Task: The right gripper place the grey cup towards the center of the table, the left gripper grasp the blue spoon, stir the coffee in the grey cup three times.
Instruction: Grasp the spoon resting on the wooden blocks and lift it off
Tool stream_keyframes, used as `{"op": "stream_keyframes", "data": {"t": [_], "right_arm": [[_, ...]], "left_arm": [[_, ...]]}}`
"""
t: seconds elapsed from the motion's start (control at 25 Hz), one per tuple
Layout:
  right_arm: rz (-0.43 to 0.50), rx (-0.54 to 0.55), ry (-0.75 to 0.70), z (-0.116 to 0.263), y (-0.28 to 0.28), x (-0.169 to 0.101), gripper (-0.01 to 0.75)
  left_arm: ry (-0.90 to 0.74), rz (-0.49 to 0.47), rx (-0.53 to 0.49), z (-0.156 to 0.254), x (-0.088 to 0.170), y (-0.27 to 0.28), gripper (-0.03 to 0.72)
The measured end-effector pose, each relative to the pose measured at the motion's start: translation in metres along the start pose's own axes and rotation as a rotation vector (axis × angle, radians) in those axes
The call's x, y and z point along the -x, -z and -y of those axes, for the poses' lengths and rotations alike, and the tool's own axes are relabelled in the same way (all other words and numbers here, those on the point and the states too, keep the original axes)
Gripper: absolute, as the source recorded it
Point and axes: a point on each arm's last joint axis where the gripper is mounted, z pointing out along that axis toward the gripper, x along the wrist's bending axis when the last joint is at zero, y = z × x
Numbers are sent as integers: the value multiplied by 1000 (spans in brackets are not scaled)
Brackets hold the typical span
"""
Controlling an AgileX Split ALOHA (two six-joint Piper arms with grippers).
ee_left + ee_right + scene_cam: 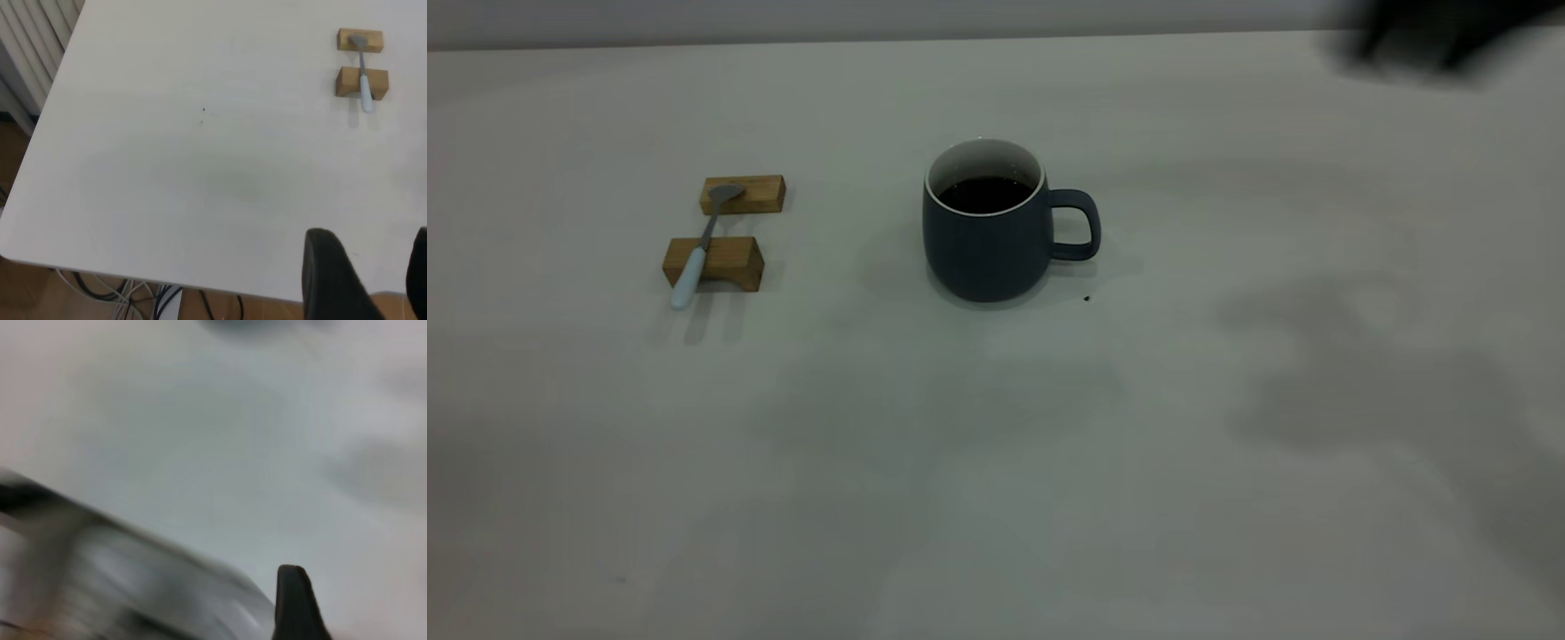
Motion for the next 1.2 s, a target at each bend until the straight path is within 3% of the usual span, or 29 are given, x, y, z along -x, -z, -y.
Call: {"op": "stream_keyframes", "data": {"t": [0.12,0.2,0.36,0.64,0.92,1.2], "right_arm": [[290,-17,-113,52,48,16,511],[347,6,-173,92,64,19,511],[377,111,-230,163,75,20,511],[413,390,-246,227,78,6,511],[431,665,-223,263,91,-7,511],[435,794,-214,282,94,-14,511]], "left_arm": [[0,0,0,0,0,0,359],[0,0,0,0,0,0,359],[0,0,0,0,0,0,359],[-1,0,0,0,0,0,359],[-1,0,0,0,0,0,359],[-1,0,0,0,0,0,359]]}}
